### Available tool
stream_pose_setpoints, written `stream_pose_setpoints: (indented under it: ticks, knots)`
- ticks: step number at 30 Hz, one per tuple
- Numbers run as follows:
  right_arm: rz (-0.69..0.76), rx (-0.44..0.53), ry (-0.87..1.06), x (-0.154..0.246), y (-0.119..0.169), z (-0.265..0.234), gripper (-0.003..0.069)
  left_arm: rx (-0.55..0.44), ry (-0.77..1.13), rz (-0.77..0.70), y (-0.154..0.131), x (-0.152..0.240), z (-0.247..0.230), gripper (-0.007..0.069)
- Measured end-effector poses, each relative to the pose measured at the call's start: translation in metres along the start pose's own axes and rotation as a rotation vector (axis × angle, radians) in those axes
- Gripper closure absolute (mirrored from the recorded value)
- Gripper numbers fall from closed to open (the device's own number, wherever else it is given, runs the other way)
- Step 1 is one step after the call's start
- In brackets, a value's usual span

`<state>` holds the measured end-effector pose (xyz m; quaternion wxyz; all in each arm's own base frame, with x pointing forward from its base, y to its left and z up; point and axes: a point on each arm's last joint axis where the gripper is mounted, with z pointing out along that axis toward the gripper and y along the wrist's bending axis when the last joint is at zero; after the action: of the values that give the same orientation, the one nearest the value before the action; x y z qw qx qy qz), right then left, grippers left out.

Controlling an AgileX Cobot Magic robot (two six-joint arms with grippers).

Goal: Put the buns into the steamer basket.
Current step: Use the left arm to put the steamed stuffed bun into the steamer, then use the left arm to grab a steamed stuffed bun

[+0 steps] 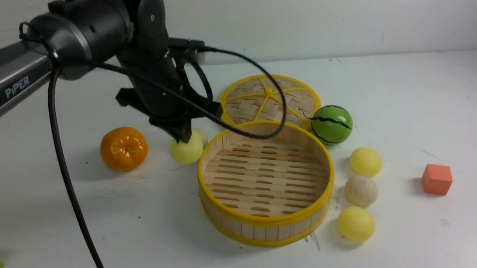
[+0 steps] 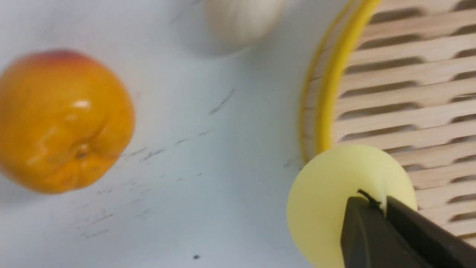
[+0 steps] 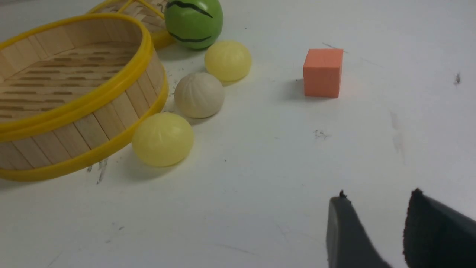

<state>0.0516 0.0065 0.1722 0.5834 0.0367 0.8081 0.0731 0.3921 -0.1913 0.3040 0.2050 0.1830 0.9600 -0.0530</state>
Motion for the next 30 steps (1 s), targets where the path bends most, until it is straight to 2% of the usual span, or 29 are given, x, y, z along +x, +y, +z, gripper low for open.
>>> stream_pose_setpoints:
  ticks: [3,6,14,18,19,20,21,22,23,25,28,30]
  knots:
    - [0.000,0.000,0.000,0.000,0.000,0.000,0.0420,0.040,-0.018,0.048,-0.028,-0.004,0.000,0.0638]
    - [0.000,0.000,0.000,0.000,0.000,0.000,0.0420,0.045,0.002,0.065,-0.038,-0.007,0.023,0.0638]
    - [0.000,0.000,0.000,0.000,0.000,0.000,0.0420,-0.033,0.068,0.078,-0.030,-0.010,0.088,0.0619]
    - [0.000,0.000,0.000,0.000,0.000,0.000,0.0420,-0.036,0.070,0.080,-0.030,-0.011,0.097,0.0511]
    - [0.000,0.000,0.000,0.000,0.000,0.000,0.0420,-0.029,0.065,0.075,-0.031,-0.013,0.094,0.0440]
    - [0.000,0.000,0.000,0.000,0.000,0.000,0.0420,-0.030,0.064,0.075,-0.031,-0.013,0.093,0.0430]
    - [0.000,0.000,0.000,0.000,0.000,0.000,0.0420,-0.022,0.058,0.068,-0.032,-0.016,0.084,0.0351]
    - [0.000,0.000,0.000,0.000,0.000,0.000,0.0420,-0.015,0.049,0.064,-0.032,-0.018,0.073,0.0303]
    - [0.000,0.000,0.000,0.000,0.000,0.000,0.0420,-0.014,0.046,0.063,-0.032,-0.019,0.073,0.0294]
    - [0.000,0.000,0.000,0.000,0.000,0.000,0.0420,-0.003,-0.006,0.055,-0.032,-0.026,0.038,0.0211]
    - [0.000,0.000,0.000,0.000,0.000,0.000,0.0420,-0.003,-0.047,0.046,-0.029,-0.029,0.006,0.0202]
    - [0.000,0.000,0.000,0.000,0.000,0.000,0.0420,-0.009,-0.063,0.012,-0.013,-0.030,-0.010,0.0273]
